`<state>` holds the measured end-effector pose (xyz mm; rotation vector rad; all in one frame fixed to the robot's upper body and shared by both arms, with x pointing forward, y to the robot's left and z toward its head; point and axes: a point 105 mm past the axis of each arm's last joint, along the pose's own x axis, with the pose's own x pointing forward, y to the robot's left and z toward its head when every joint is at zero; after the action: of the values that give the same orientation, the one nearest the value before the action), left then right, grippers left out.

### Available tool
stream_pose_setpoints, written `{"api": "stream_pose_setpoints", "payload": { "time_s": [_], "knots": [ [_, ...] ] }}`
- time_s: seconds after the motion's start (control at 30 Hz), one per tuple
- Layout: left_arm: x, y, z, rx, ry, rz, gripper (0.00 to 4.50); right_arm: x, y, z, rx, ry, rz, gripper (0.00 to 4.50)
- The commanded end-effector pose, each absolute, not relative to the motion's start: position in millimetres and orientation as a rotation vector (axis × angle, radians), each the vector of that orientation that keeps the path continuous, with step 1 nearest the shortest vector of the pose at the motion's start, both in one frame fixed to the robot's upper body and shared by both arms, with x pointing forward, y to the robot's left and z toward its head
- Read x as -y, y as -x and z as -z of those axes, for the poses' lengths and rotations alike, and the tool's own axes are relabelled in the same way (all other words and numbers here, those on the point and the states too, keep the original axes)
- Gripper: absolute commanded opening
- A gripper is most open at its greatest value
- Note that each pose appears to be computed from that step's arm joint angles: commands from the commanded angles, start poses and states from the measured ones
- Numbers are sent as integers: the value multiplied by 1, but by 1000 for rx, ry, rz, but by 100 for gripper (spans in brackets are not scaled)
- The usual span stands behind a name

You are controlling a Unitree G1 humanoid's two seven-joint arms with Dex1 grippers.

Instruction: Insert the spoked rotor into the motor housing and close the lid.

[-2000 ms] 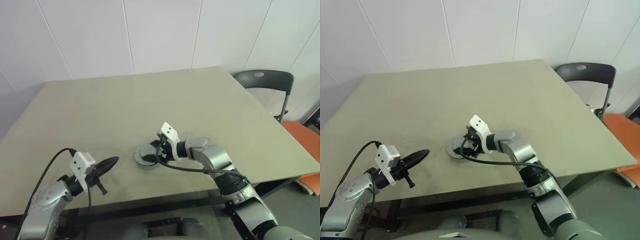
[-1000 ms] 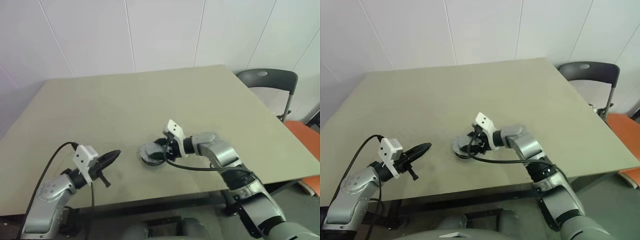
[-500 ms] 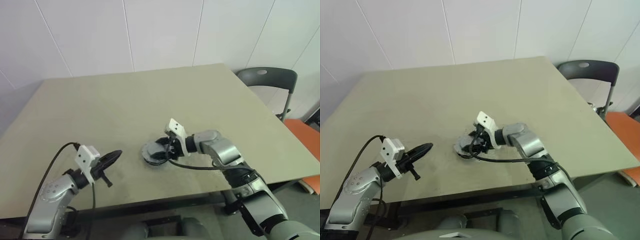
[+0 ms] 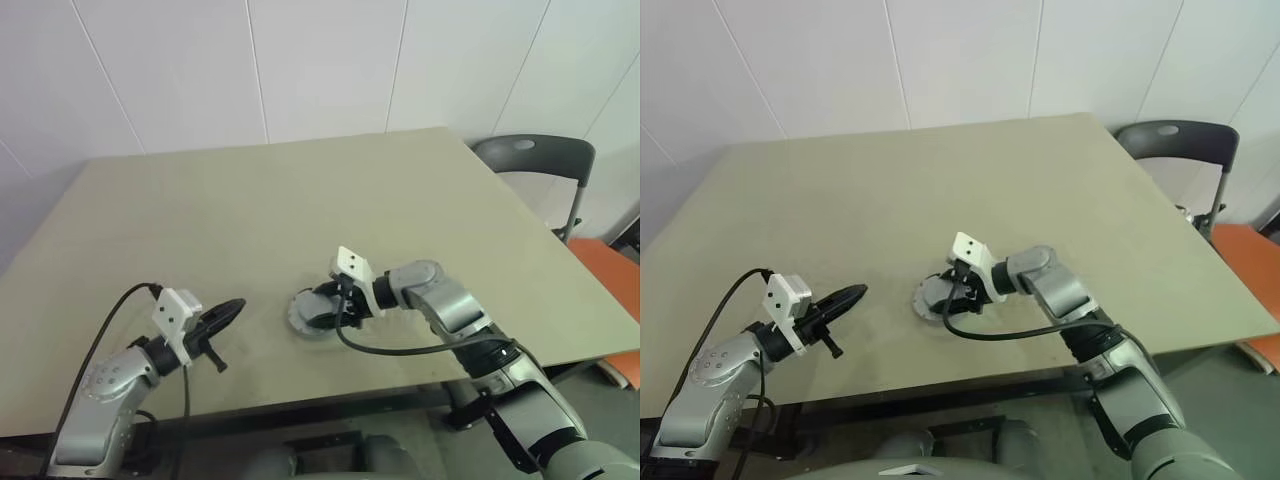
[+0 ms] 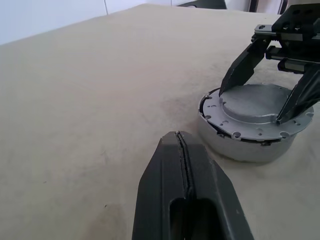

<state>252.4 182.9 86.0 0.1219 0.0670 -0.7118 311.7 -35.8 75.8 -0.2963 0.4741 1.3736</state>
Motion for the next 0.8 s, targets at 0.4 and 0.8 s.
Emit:
{"api": "stream_pose_setpoints", "payload": {
  "time_s": [0.4,0.8],
  "knots": [
    [-174,-253,-94,-37,-131,732,0,28,-327,-121,-310,145,-1361,318],
    [-174,-255,-94,-36,-129,733,0,39,-329,-98,-369,339,-1341,318]
  ]
}}
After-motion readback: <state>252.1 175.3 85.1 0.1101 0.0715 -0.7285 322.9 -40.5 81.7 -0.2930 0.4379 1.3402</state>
